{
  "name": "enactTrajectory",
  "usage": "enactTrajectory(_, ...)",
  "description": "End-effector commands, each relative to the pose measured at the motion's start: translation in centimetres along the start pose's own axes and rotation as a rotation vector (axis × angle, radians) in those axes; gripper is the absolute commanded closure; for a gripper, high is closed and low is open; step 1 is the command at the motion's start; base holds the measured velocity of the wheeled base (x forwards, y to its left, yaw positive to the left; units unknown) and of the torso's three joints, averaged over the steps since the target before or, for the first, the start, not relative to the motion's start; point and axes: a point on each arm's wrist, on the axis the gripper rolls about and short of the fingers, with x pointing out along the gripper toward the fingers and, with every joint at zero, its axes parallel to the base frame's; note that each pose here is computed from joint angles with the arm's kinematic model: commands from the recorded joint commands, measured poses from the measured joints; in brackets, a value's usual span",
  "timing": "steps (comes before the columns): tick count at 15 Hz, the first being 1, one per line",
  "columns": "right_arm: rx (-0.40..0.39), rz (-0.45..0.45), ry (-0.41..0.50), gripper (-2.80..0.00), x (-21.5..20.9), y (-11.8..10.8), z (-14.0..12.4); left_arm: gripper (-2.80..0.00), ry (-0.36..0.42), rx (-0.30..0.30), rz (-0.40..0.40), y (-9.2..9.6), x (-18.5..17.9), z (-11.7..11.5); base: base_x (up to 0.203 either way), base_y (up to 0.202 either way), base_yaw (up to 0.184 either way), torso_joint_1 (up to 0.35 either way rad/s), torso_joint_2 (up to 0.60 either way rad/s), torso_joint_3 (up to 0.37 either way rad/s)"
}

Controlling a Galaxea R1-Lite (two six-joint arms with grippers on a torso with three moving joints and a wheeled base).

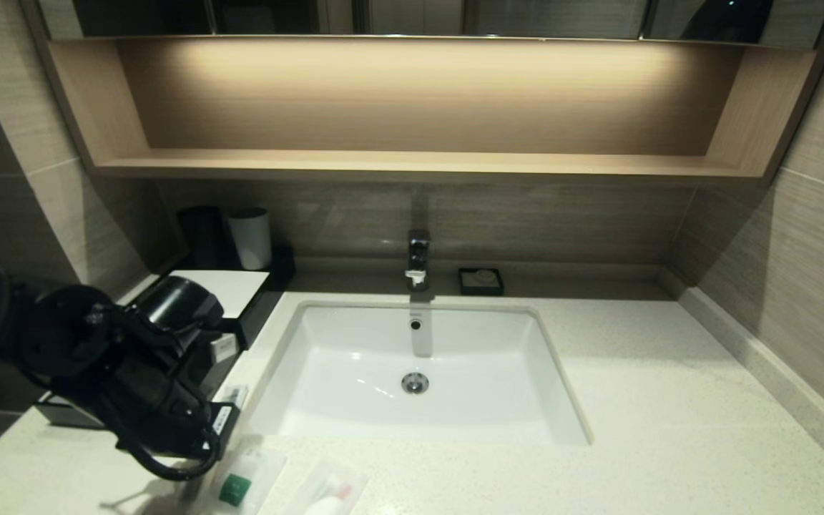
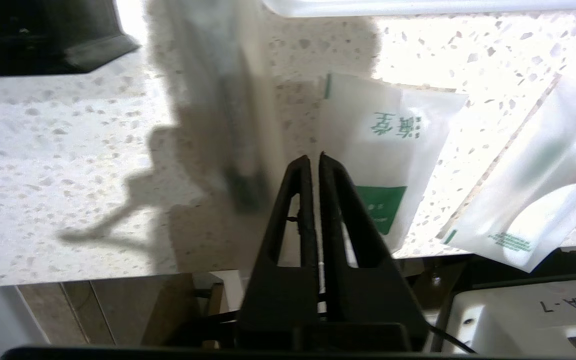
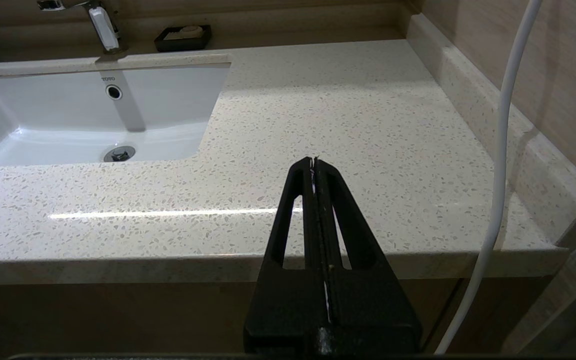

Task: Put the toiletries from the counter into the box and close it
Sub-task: Pick up the bathroom toiletry

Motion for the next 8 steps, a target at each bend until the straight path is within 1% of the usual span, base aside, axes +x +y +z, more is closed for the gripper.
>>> enactTrajectory(1, 0.0, -0.001, 0.0, 0.0, 0.0, 0.0, 0.0, -2.8, 0.042, -0.006, 0.023, -0.6, 1.3, 0.0, 0.0, 0.0, 0.0, 0.0, 0.0, 0.0)
enactTrajectory(2, 0.0, -0.001, 0.0, 0.0, 0.0, 0.0, 0.0, -2.8, 0.047, -0.015, 0.054, -0.5, 1.3, -0.2, 0.0, 0.0, 0.0, 0.0, 0.0, 0.0)
enactTrajectory(4, 0.0, 0.0, -0.002, 0.0, 0.0, 0.0, 0.0, -2.8, 0.056, -0.017, 0.088, -0.3, 1.3, -0.9, 0.0, 0.0, 0.0, 0.0, 0.0, 0.0)
enactTrajectory(8, 0.0, -0.001, 0.0, 0.0, 0.0, 0.0, 0.0, -2.8, -0.016, -0.023, 0.106, -0.2, -0.6, -0.9, 0.0, 0.0, 0.0, 0.0, 0.0, 0.0)
